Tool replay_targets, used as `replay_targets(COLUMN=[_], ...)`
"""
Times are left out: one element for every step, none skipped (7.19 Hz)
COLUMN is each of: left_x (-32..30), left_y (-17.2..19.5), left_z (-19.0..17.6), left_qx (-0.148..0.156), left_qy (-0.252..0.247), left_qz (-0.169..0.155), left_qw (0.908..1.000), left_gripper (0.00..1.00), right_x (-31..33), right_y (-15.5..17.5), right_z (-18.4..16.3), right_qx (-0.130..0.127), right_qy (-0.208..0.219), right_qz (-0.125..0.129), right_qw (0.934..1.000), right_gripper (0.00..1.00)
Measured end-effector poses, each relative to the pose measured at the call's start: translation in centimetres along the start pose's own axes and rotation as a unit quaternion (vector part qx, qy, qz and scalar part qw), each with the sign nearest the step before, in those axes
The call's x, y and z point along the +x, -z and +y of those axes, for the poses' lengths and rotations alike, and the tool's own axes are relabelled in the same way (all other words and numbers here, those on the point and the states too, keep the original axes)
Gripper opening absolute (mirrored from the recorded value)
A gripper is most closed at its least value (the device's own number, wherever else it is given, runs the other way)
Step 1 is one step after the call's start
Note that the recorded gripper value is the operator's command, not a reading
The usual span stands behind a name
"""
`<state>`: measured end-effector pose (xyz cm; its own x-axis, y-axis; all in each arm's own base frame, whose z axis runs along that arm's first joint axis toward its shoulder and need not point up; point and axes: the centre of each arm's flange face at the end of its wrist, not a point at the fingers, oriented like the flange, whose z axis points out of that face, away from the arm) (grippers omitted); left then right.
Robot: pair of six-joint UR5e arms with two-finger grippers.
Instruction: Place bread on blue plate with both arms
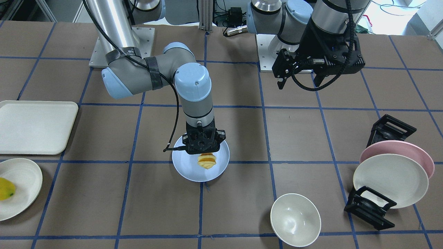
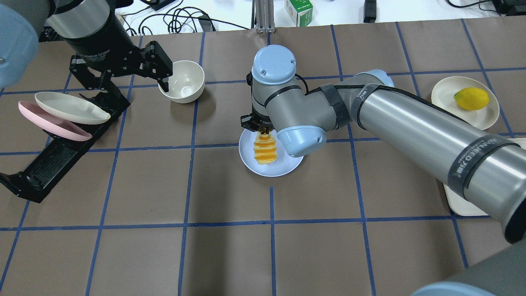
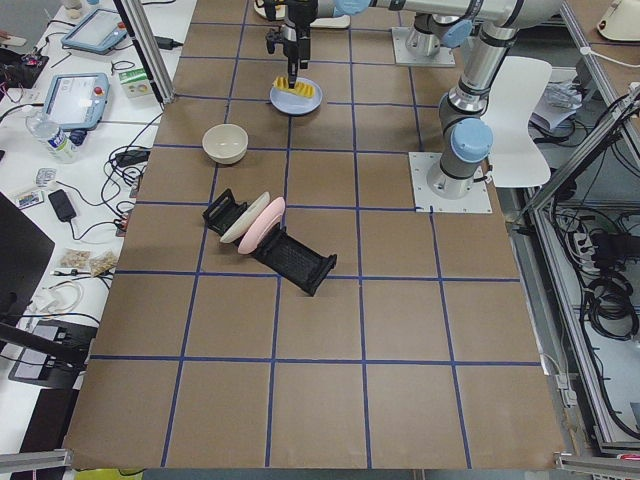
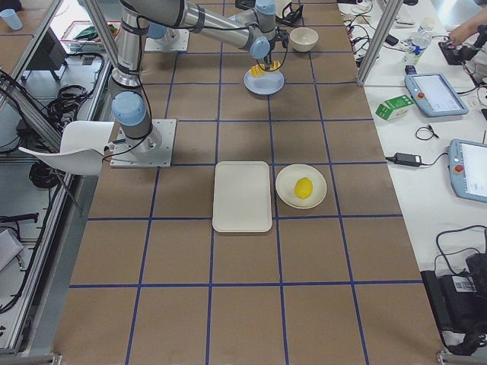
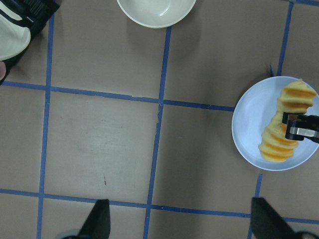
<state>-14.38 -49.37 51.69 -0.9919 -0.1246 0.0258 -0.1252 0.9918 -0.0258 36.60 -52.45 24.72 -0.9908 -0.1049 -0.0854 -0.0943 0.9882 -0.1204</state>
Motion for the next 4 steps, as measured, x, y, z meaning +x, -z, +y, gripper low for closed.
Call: replay_targets(left_x=[0.0, 0.0, 0.0, 0.0], left_y=[-0.1, 0.0, 0.2, 0.3], left_z=[-0.1, 0.0, 0.1, 0.2], left_qx=[-0.001, -0.001, 0.001, 0.003], left_qy=[-0.001, -0.001, -0.001, -0.001], left_qz=[0.000, 0.000, 0.000, 0.000], left_qw=[1.0000, 1.0000, 1.0000, 1.0000], left_gripper=[1.00, 1.00, 1.00, 1.00], right_x=[0.2, 0.5, 0.9, 1.6], right_y=[-0.7, -1.4, -2.0, -2.2], right_z=[0.5, 1.1, 1.5, 1.7], right_qx=[-0.002, 0.000, 0.013, 0.031], right_qy=[0.007, 0.011, 0.018, 0.026], right_qz=[0.003, 0.002, -0.003, -0.009], right_qw=[1.0000, 0.9999, 0.9998, 0.9991], right_gripper=[0.90, 1.00, 1.00, 1.00])
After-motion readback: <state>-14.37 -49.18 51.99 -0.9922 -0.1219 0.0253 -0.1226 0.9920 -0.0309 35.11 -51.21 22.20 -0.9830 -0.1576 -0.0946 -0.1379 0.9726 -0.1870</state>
